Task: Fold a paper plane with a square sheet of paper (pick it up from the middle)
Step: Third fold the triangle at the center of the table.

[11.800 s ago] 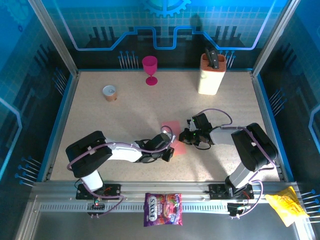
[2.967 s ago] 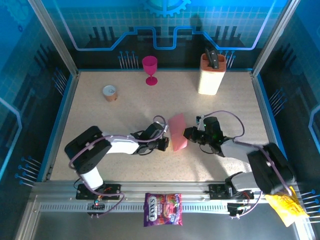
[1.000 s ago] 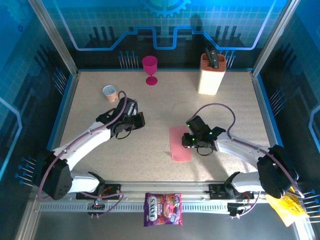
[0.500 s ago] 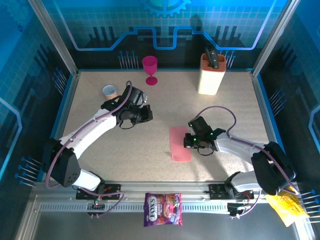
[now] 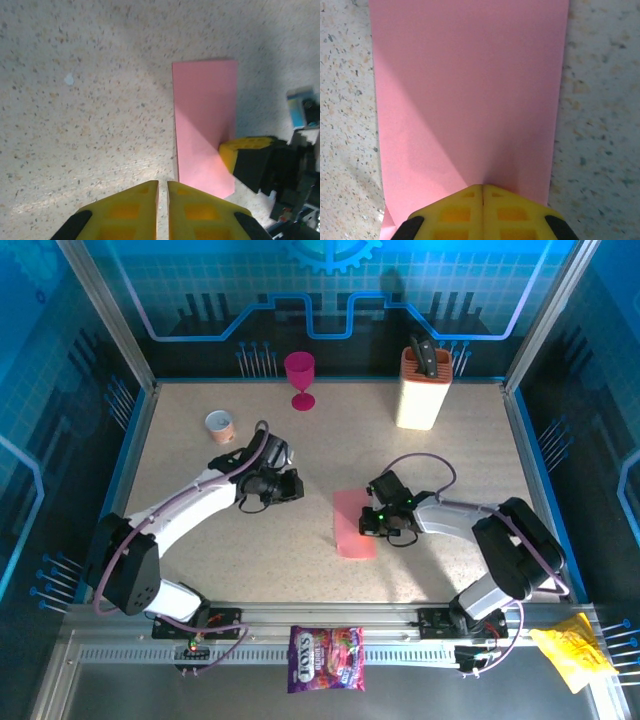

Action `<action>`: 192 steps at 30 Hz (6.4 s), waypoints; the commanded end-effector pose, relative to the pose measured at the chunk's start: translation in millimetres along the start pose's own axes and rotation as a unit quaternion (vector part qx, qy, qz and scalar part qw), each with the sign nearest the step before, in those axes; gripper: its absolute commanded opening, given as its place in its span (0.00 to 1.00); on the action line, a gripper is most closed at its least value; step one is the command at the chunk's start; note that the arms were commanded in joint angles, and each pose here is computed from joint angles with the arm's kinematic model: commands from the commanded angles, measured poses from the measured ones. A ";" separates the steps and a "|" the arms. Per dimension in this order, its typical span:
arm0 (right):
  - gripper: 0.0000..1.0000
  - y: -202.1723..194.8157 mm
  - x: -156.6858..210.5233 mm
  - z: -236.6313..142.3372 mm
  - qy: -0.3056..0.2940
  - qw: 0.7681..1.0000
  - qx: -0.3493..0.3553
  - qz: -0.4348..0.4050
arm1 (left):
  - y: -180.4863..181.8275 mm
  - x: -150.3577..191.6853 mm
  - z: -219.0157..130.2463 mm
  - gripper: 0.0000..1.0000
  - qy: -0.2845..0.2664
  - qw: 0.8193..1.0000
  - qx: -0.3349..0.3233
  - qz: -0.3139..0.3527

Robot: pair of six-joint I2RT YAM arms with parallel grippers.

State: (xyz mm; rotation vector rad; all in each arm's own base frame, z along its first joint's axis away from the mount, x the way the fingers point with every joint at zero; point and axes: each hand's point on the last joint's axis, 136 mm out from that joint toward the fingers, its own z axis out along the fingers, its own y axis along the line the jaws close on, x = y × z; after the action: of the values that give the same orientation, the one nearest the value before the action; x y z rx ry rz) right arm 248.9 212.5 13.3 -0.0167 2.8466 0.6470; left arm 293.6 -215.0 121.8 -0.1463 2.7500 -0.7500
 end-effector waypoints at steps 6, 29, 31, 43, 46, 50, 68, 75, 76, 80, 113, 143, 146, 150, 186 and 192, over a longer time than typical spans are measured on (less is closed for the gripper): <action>0.00 10.3 -8.2 9.2 0.028 0.997 -0.053 -0.041 | -14.9 33.9 33.9 0.21 0.023 0.999 0.016 0.028; 0.00 18.0 -10.1 25.4 0.056 0.992 -0.106 -0.050 | 1.7 87.8 71.3 0.46 0.047 0.996 -0.016 -0.073; 0.00 24.4 -11.9 21.1 0.053 0.990 -0.119 -0.055 | 2.5 85.3 70.8 0.46 0.040 0.997 -0.018 -0.069; 0.28 65.9 -14.9 -27.8 0.019 0.982 -0.146 -0.118 | -13.0 22.7 62.4 0.46 -0.010 0.998 -0.016 -0.054; 0.35 62.6 -2.0 -29.1 0.012 0.984 -0.110 -0.139 | -21.2 2.6 64.0 0.43 -0.010 0.999 0.000 -0.045; 0.44 62.3 17.7 -25.6 0.008 0.982 -0.048 -0.185 | -28.8 -15.3 73.3 0.29 0.000 0.999 0.017 -0.035; 0.50 92.0 54.1 1.9 0.032 0.948 0.040 -0.313 | -16.0 -10.7 114.5 0.20 0.038 0.999 0.014 -0.016; 0.47 90.9 56.1 11.3 0.040 0.946 0.052 -0.316 | -12.2 -8.8 118.1 0.20 0.041 0.999 0.010 -0.017; 0.45 90.2 56.3 12.0 0.040 0.946 0.053 -0.316 | -12.0 -8.8 118.9 0.20 0.041 0.999 0.010 -0.016; 0.36 88.7 56.1 13.8 0.041 0.946 0.057 -0.316 | -8.7 -6.5 122.0 0.19 0.045 0.999 0.006 -0.017; 0.00 99.5 14.3 -12.9 0.031 0.966 -0.042 -0.254 | 23.9 5.0 142.9 0.09 0.074 0.994 -0.054 0.061; 0.00 54.1 -27.0 3.5 0.038 0.976 -0.019 -0.214 | 38.7 15.0 149.1 0.02 0.089 0.990 -0.073 0.082; 0.00 51.7 -29.3 3.3 0.038 0.976 -0.014 -0.214 | 39.7 15.3 150.2 0.02 0.090 0.990 -0.074 0.083; 0.00 49.2 -28.6 6.4 0.043 0.976 -0.010 -0.213 | 39.1 15.7 150.8 0.02 0.091 0.990 -0.072 0.082; 0.00 39.0 -20.5 -5.7 0.033 0.981 0.005 -0.193 | 48.4 23.6 152.9 0.00 0.094 0.990 -0.078 0.077; 0.00 33.0 -17.8 -0.1 0.043 0.979 0.015 -0.197 | 50.5 24.5 153.9 0.00 0.094 0.989 -0.079 0.077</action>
State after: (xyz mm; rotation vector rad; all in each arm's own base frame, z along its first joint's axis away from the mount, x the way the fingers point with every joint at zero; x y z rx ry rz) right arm 268.0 252.4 38.2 -0.6159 2.7692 0.5670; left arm 345.4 -279.5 12.8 0.1240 2.7937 -0.7055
